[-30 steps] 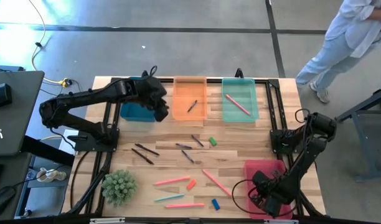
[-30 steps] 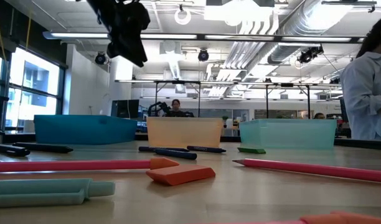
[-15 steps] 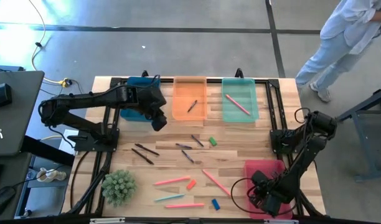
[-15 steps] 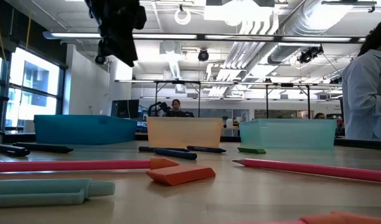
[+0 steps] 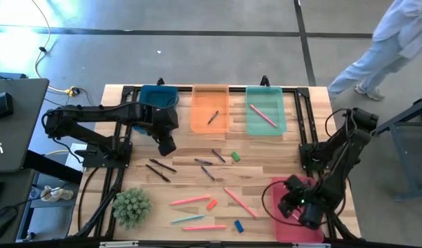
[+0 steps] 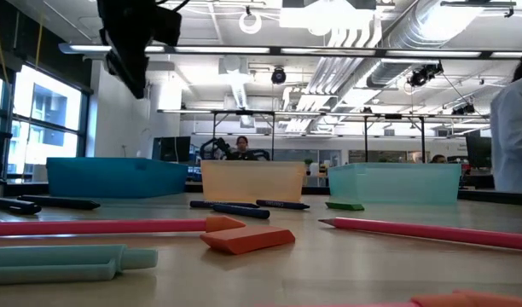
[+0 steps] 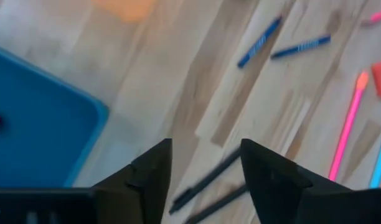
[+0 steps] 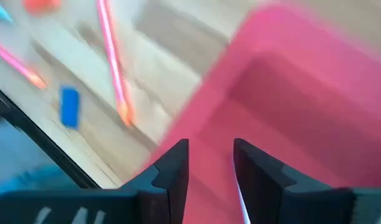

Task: Sort crayons/erasers/pens/pencils in bins
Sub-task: Put the top black pen into the pink bin

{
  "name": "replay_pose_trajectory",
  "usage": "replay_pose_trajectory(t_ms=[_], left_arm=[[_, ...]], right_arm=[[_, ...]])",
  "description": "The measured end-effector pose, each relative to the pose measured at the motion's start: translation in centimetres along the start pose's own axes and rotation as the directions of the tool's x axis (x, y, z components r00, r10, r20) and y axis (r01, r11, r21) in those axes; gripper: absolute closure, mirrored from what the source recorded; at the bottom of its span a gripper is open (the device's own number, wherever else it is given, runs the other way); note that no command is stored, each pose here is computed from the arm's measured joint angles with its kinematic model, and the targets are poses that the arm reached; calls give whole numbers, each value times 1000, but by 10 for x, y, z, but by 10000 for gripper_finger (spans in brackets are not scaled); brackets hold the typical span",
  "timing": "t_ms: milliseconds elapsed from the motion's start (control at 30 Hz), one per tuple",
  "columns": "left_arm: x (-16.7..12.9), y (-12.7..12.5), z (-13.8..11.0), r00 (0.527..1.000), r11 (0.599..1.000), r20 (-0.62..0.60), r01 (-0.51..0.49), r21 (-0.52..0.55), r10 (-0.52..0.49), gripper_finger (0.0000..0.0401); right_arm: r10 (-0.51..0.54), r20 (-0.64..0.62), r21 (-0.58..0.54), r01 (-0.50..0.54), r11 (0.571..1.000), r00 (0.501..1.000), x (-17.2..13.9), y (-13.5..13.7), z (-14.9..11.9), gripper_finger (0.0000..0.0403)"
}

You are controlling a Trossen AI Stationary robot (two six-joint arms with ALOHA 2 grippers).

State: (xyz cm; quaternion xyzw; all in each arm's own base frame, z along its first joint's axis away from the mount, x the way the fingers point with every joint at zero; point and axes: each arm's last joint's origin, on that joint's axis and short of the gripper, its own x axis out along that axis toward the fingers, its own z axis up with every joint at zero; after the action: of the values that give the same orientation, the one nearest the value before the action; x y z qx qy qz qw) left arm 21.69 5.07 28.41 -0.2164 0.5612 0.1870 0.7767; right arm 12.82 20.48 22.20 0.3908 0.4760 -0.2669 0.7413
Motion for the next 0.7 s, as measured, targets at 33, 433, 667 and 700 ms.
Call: replay_pose_trajectory(t_ms=[33, 433, 667, 700], left_arm=[[0, -1, -2, 1000, 1000, -11, -2, 8, 2, 209], [45, -23, -34, 996, 967, -83, 50, 252, -30, 191], [66, -24, -52, 990, 925, -139, 76, 372, -25, 192], [68, -24, -55, 988, 918, -151, 88, 387, -31, 192]], right_arm=[[15, 30, 13, -16, 1000, 999, -3, -1, 4, 286], [104, 241, 37, -116, 993, 965, -31, -8, 62, 286], [63, 271, -6, -63, 998, 961, -31, -10, 82, 286], [58, 274, -7, -58, 998, 960, -30, -9, 83, 286]])
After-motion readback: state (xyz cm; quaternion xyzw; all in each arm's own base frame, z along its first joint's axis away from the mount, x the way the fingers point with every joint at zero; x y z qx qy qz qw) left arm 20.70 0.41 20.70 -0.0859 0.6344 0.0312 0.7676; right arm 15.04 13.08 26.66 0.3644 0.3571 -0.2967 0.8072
